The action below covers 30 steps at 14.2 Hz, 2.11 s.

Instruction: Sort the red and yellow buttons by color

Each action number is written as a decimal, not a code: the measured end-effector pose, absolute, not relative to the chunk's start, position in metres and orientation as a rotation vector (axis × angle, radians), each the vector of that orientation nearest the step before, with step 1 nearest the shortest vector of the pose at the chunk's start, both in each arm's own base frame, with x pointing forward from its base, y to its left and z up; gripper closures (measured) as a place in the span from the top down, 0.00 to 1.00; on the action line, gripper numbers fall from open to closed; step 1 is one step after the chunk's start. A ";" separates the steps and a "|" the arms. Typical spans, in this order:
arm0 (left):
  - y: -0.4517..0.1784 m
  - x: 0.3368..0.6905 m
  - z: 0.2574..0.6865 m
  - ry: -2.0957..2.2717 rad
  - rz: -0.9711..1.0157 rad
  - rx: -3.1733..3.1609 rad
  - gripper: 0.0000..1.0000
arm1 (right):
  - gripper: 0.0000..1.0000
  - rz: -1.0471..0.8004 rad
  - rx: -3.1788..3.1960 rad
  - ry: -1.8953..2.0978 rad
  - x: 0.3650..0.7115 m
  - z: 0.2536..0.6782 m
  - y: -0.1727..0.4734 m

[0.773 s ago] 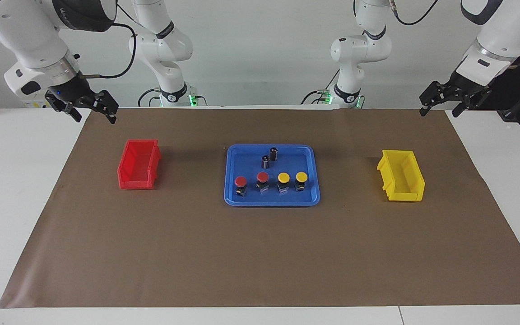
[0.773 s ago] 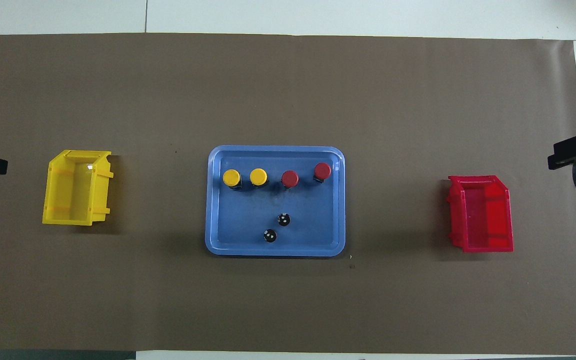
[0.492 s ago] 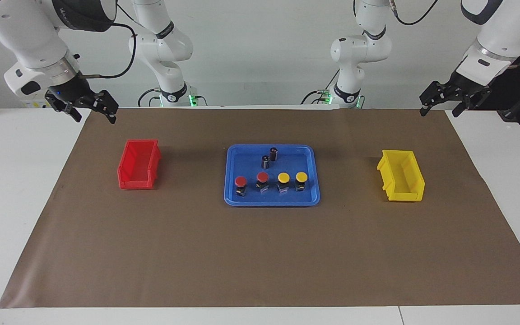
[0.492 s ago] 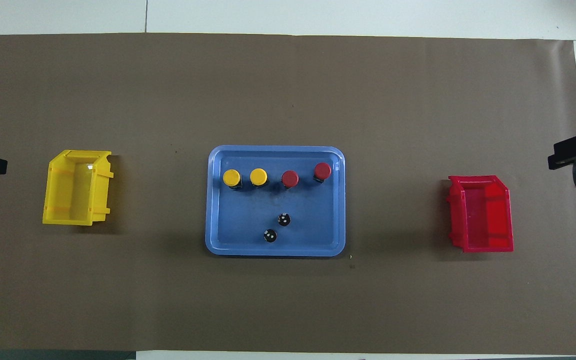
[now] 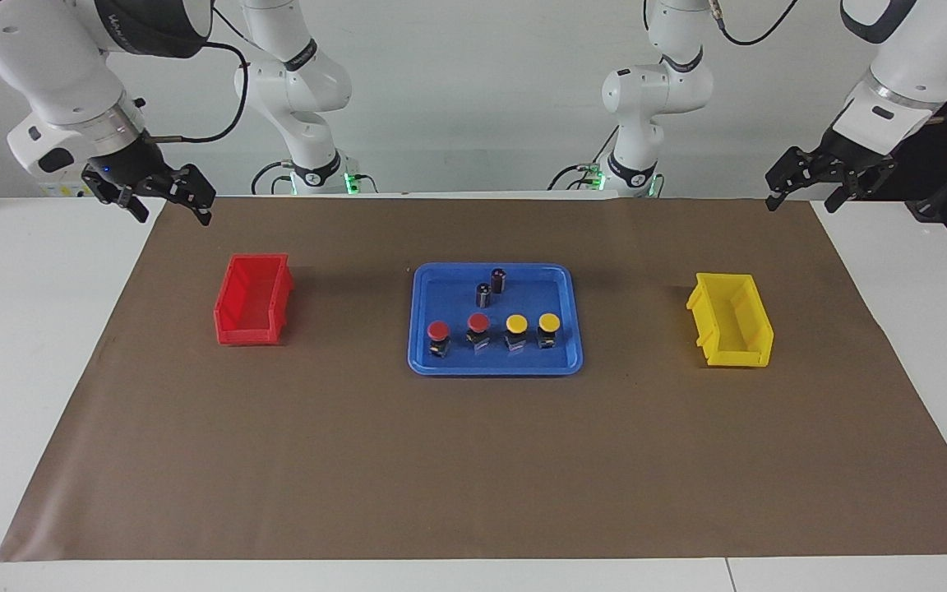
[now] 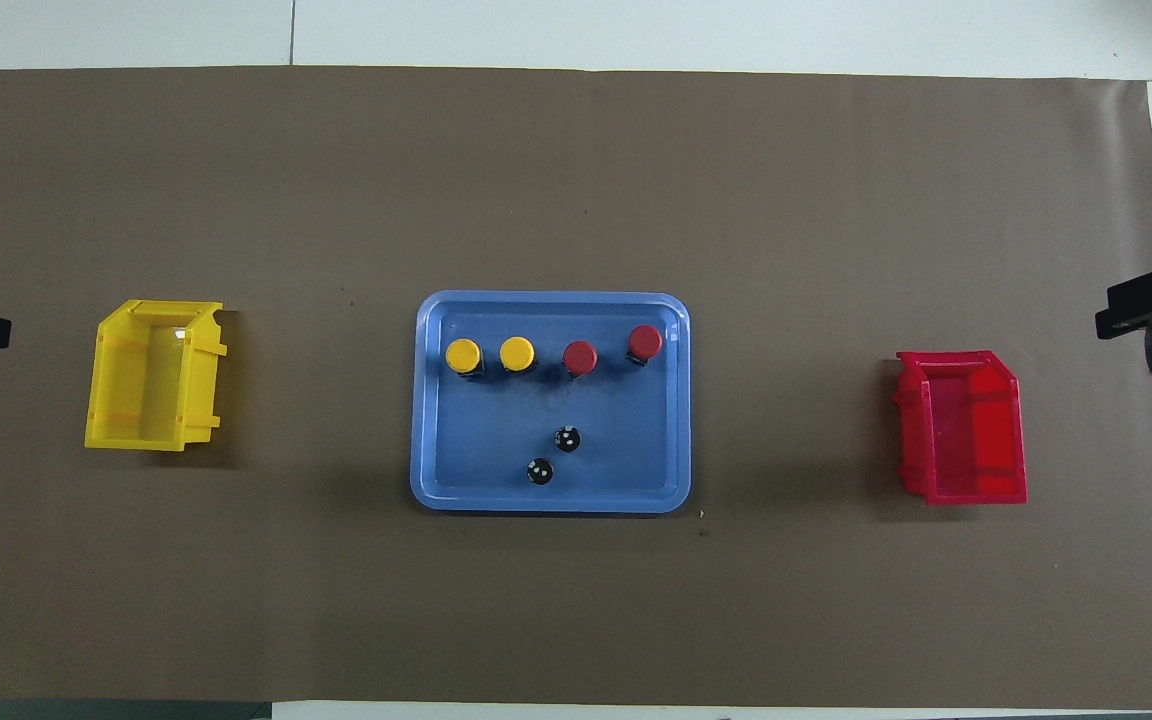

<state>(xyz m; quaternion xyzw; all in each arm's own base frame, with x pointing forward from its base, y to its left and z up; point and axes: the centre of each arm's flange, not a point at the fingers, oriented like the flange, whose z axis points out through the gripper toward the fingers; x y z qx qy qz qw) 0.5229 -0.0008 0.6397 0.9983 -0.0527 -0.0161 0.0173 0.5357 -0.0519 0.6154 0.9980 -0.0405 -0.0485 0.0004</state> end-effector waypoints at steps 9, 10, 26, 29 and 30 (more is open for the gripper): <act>-0.001 0.526 0.642 -0.164 -0.002 3.104 1.00 | 1.00 -0.069 3.126 -0.017 0.571 0.616 0.090; -0.002 0.528 0.642 -0.163 0.014 3.105 1.00 | 1.00 -0.071 3.122 -0.029 0.579 0.606 0.121; -0.137 0.532 0.538 0.128 0.104 3.086 1.00 | 0.90 0.041 3.148 -0.106 0.559 0.349 0.329; -0.167 0.524 0.514 0.191 0.108 3.075 1.00 | 0.79 0.030 3.142 -0.095 0.561 0.345 0.322; -0.178 0.523 0.509 0.207 0.112 3.070 1.00 | 0.76 0.029 3.141 -0.093 0.562 0.344 0.320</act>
